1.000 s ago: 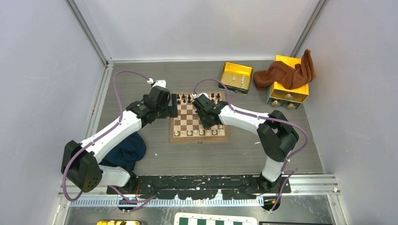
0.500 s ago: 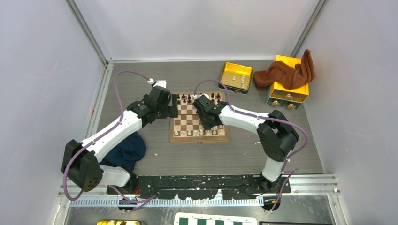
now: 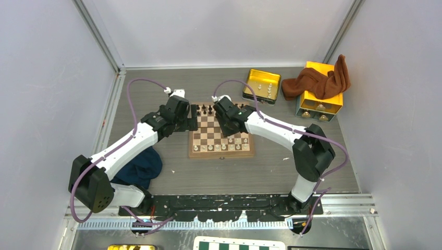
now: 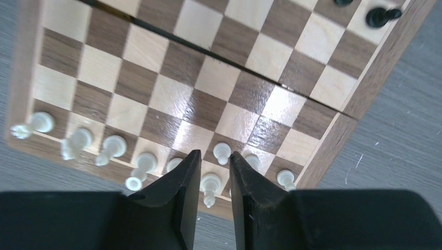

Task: Set up the chess pieces on the board
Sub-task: Place the chess piece on the chessboard, then pick up the chess piece from the storage box.

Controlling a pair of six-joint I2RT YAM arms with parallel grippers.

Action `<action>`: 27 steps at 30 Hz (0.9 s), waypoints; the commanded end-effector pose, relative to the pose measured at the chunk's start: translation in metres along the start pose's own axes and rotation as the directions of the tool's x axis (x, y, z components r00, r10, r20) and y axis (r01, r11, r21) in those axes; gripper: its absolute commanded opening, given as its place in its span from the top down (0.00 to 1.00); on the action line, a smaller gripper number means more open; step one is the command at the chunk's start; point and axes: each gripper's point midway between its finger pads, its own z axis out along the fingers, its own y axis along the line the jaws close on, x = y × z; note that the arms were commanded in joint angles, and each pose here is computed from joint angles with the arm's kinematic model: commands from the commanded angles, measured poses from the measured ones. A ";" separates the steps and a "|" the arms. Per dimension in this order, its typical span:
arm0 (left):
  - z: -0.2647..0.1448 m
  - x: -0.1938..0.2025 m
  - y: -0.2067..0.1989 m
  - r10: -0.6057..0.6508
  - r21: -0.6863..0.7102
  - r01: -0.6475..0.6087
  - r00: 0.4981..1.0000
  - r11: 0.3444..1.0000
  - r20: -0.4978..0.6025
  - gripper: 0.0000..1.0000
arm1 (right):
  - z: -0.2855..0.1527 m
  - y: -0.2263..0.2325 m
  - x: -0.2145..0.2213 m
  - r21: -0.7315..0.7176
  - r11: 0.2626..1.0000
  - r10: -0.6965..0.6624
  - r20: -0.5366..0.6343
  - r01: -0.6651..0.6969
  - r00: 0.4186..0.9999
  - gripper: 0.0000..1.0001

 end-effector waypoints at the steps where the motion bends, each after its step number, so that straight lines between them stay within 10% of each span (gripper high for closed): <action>1: 0.001 -0.015 -0.004 -0.021 0.010 0.021 0.999 1.000 0.047 0.01 | -0.044 0.000 -0.056 -0.021 1.000 0.017 0.158 -0.014 0.987 0.66; 5: 0.001 -0.019 -0.004 -0.022 0.006 0.022 0.998 1.000 0.056 0.01 | -0.053 -0.014 -0.089 0.034 0.999 0.014 0.224 -0.022 0.974 0.56; 9: 0.001 -0.022 -0.003 -0.022 0.000 0.022 0.998 1.000 0.062 0.01 | -0.058 -0.042 -0.125 0.060 0.993 0.076 0.292 -0.098 0.953 0.02; 23: 0.001 -0.023 0.006 -0.034 -0.021 0.036 0.998 0.999 0.060 0.01 | -0.038 -0.182 -0.191 0.178 0.861 0.319 0.540 -0.476 0.779 0.00; 27: 0.001 -0.022 0.009 -0.035 -0.028 0.036 0.998 0.999 0.055 0.01 | -0.016 -0.210 -0.198 0.185 0.828 0.370 0.528 -0.529 0.764 0.14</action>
